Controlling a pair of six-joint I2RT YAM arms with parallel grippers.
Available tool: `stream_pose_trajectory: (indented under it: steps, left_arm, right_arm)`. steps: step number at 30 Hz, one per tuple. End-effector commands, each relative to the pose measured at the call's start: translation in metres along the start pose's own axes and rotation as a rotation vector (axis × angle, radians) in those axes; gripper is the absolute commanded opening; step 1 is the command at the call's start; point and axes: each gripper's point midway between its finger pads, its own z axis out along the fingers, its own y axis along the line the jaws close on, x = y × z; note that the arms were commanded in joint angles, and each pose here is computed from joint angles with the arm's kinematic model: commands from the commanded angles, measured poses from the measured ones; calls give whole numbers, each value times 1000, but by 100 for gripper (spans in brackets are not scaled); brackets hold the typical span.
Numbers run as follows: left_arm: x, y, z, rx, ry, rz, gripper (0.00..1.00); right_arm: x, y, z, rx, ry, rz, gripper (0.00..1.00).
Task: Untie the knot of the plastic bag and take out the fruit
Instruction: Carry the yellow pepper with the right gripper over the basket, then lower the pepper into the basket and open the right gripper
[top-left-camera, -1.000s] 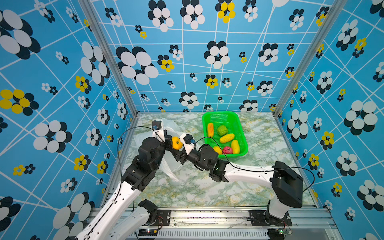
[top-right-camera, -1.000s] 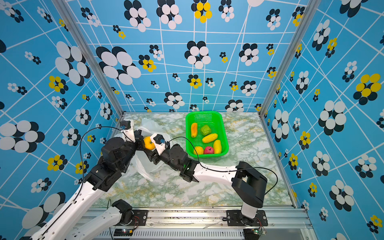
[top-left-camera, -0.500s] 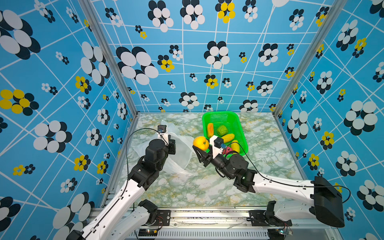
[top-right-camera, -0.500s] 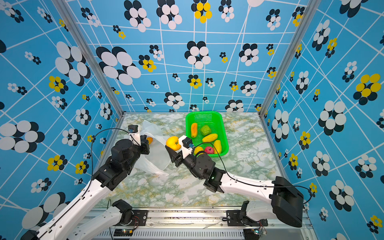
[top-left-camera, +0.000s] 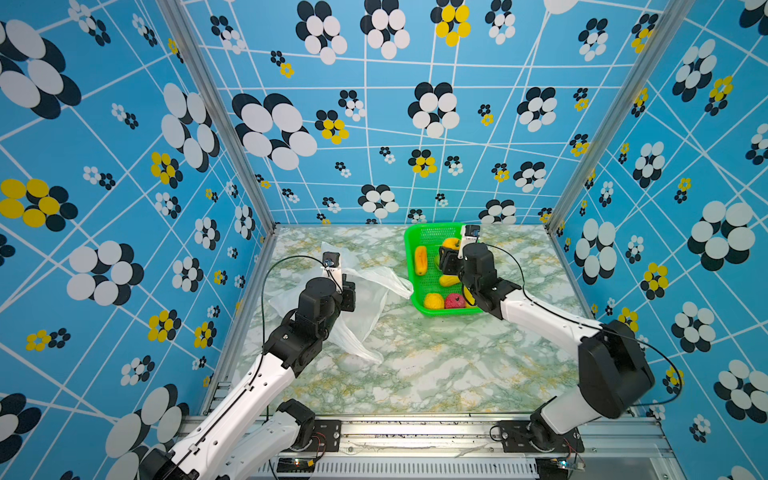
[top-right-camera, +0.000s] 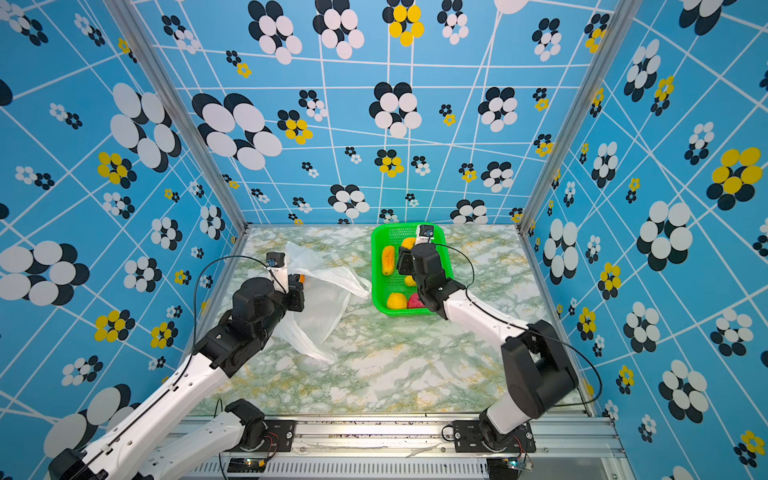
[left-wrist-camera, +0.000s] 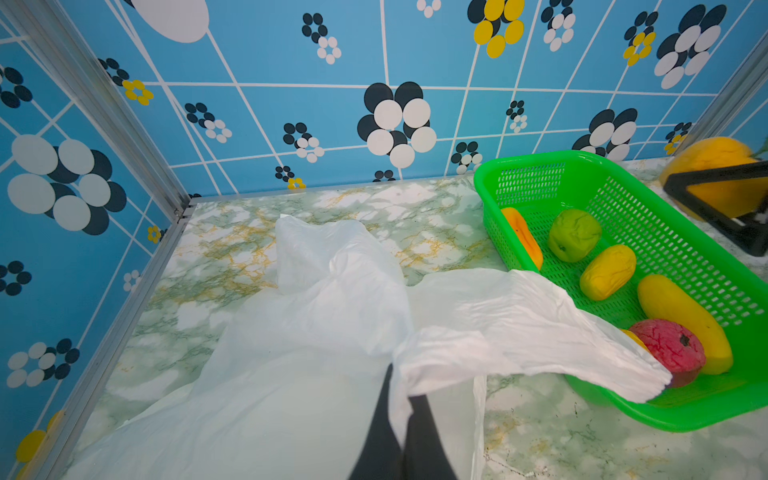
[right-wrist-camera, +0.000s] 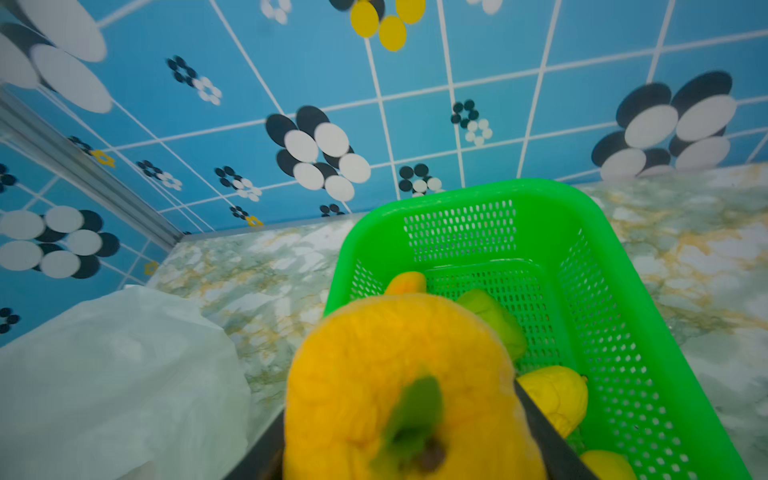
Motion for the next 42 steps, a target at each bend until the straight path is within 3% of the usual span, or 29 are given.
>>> stream_pose_trajectory:
  steps: [1, 4, 11, 22, 28, 34, 38, 42]
  left_arm:
    - [-4, -3, 2, 16, -1, -9, 0]
    - [-3, -4, 4, 19, 3, -6, 0]
    - [-4, -5, 5, 20, 3, -6, 0]
    - [-4, -6, 1, 37, -7, -10, 0]
    - [-4, -7, -3, 49, -16, -13, 0]
    - [-4, -14, -7, 101, -31, -10, 0]
    - [-6, -15, -10, 113, -46, -13, 0]
    - [-5, -15, -10, 113, -47, -15, 0]
  right_arm:
    - [34, -4, 22, 25, 159, 9, 21]
    - [46, 7, 43, -8, 202, -6, 28]
    - [77, 10, 78, 15, 323, -24, 28]
    - [97, 0, 97, 76, 370, -56, 42]
    - [98, -11, 96, 129, 357, -67, 52]
    - [94, -8, 89, 104, 349, -67, 72]
    - [83, -2, 72, 63, 318, -56, 82]
    - [68, 7, 46, 34, 267, -70, 85]
